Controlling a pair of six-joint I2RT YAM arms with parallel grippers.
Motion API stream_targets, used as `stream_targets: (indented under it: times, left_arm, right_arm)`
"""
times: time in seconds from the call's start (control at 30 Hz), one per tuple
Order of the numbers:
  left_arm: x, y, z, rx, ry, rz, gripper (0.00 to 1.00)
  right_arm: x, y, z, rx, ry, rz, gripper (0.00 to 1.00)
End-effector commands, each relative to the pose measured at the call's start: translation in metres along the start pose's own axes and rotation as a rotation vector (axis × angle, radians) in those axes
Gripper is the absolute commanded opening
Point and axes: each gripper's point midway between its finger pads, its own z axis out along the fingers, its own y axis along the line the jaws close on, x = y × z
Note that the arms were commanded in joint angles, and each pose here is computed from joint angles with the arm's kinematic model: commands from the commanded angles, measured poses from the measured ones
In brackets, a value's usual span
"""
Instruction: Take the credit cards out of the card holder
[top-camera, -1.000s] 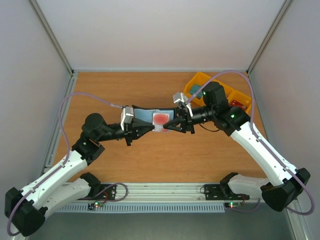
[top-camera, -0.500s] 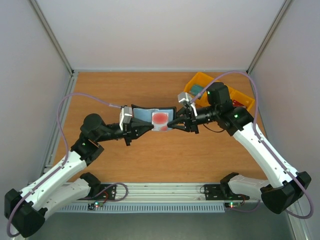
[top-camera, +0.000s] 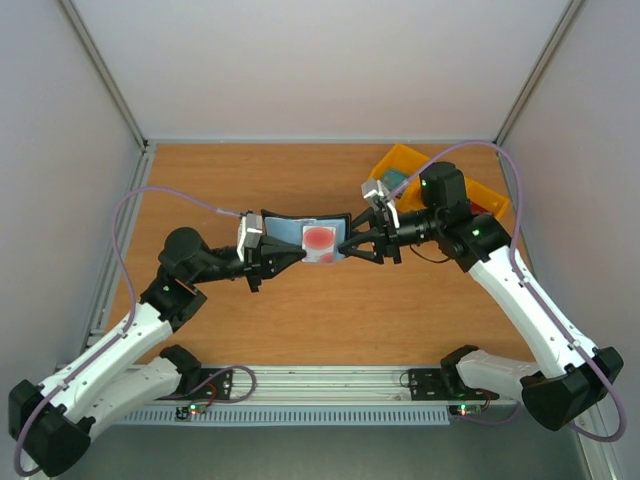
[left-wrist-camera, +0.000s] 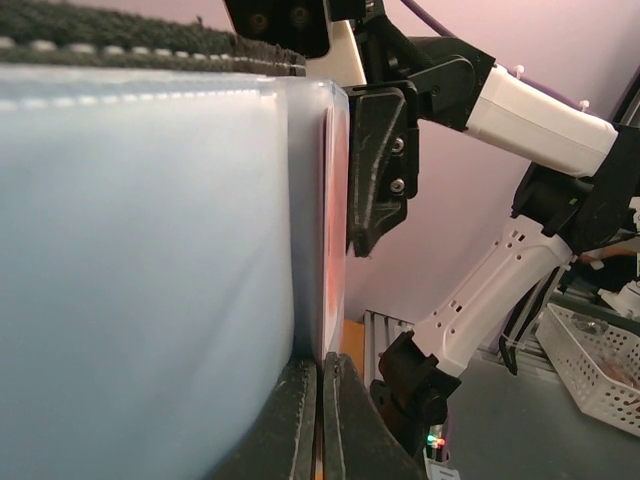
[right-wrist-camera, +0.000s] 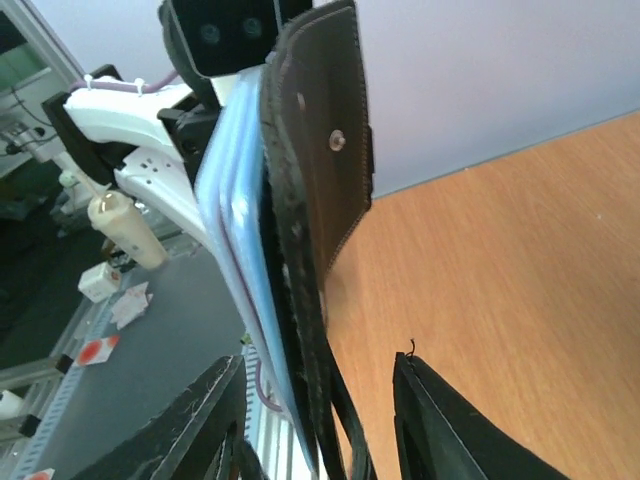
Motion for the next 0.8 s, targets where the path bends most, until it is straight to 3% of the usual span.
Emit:
stream_targets:
  times: [0.0, 0.1, 0.2, 0.77]
  left_arm:
    - [-0.022, -0.009, -0.001, 0.029, -0.061, 0.082, 0.00]
    - [-0.022, -0.009, -0.001, 0.029, -0.060, 0.078, 0.00]
    - [-0.020, -0.011, -0.002, 0.034, -0.057, 0.078, 0.00]
    - [-0.014, -0.010, -0.009, 0.054, -0.034, 0.083, 0.00]
  right_arm:
    - [-0.006, 0.011, 0.009, -0.046, -0.009, -0.027, 0.37]
    - [-0.005, 0.015, 0.011, -0.058, -0.004, -0.045, 0.12]
    - [-0.001, 0.019, 0.007, -0.042, 0.002, -0.095, 0.02]
    - [-0.007, 0.009, -0.012, -0.034, -0.027, -0.027, 0.01]
